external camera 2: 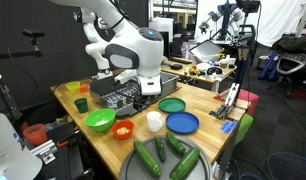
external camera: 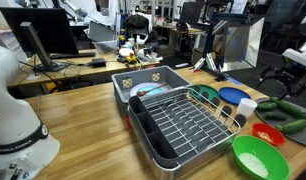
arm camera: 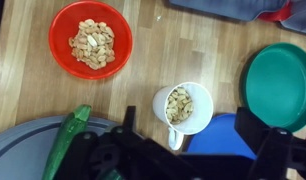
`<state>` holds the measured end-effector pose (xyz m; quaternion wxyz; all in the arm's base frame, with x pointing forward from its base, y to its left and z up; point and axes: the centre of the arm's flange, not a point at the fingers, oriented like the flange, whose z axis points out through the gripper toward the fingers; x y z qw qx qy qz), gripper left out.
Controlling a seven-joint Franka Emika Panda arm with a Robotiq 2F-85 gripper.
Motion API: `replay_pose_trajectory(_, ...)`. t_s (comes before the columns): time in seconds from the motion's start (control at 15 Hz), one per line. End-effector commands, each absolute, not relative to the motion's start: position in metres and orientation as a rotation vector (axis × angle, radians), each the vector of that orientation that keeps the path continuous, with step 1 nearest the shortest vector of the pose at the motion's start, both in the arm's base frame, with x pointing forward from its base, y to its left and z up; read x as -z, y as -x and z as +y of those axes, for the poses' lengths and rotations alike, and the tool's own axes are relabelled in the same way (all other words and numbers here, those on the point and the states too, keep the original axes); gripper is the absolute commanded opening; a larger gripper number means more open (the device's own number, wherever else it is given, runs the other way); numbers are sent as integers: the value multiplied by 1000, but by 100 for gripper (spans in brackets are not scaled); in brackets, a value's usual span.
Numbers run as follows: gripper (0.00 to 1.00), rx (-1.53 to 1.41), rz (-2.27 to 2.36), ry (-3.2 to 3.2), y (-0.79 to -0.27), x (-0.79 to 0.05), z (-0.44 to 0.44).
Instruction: Pour the contents in the white mug into the orange bowl
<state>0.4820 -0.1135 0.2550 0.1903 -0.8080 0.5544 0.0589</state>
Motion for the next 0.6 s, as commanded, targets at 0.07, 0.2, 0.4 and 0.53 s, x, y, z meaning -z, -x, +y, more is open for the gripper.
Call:
replay_pose_trajectory(0.07, 100, -158, 1565, 2263, -485, -258, -114)
replay_pose_trajectory(0.2, 100, -156, 1567, 2261, -486, -259, -114)
replay_pose_trajectory(0.4, 100, -156, 1568, 2261, -486, -259, -114)
replay_pose_trajectory(0.53, 100, -168, 1568, 2225, -491, -256, -116)
